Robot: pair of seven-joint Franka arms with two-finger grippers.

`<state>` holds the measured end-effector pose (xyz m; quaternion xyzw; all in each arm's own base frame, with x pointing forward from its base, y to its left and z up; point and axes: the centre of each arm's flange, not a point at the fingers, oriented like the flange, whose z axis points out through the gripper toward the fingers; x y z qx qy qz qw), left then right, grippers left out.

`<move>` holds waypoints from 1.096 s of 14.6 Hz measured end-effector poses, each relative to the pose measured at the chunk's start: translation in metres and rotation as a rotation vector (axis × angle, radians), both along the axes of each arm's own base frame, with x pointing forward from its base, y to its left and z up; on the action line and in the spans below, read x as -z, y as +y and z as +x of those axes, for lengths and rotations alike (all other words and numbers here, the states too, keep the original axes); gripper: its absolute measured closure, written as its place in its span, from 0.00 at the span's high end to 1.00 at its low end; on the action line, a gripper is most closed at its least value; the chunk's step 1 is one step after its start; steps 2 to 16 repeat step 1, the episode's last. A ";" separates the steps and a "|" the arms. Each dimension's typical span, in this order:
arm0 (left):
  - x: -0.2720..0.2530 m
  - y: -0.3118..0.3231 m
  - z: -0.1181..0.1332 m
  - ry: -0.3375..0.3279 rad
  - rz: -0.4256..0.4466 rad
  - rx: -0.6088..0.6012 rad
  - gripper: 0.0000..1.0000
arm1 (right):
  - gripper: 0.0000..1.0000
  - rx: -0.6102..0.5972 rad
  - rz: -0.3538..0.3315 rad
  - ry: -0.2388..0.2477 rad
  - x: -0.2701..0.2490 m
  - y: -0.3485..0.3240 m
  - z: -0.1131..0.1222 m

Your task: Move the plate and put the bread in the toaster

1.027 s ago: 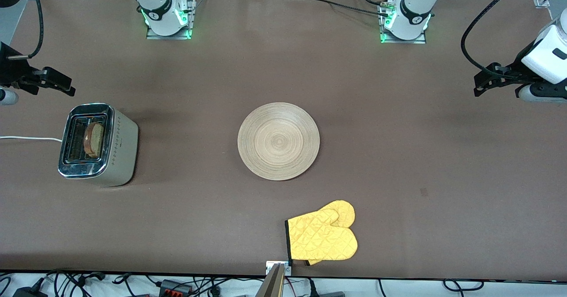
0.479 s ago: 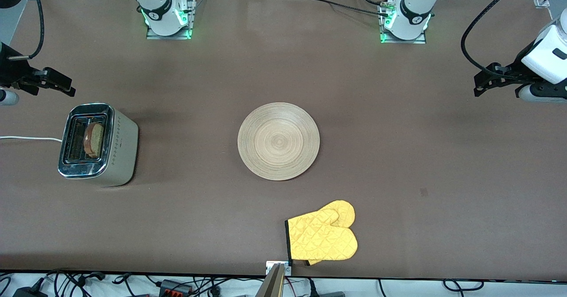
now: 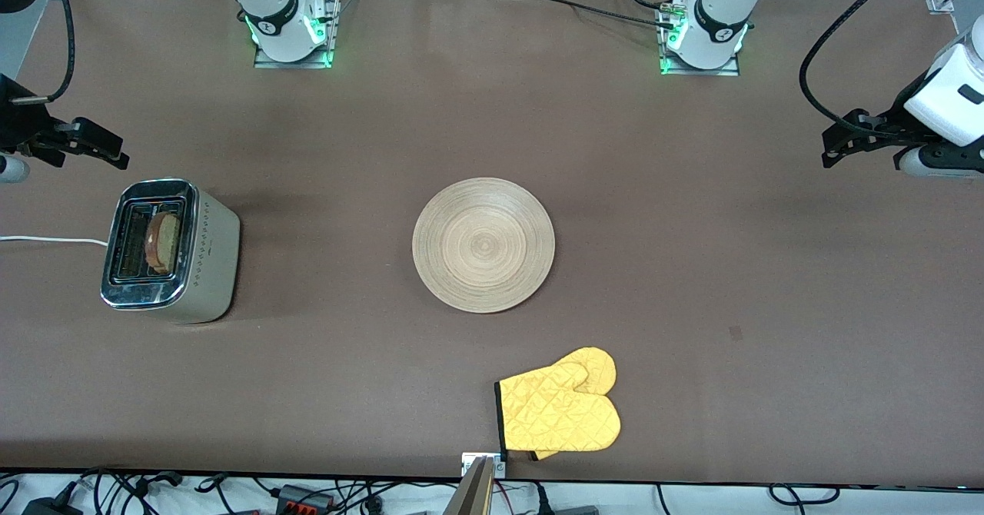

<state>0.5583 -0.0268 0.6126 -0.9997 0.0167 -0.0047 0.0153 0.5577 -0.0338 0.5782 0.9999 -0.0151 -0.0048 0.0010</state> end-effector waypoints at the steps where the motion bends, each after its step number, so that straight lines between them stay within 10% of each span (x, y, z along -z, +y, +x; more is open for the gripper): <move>1: 0.000 0.000 0.000 0.000 0.000 0.000 1.00 | 1.00 0.000 0.000 0.000 0.000 0.000 0.000; 16: 0.000 0.000 0.000 0.000 0.000 0.000 1.00 | 1.00 0.000 0.000 0.000 0.000 0.000 0.000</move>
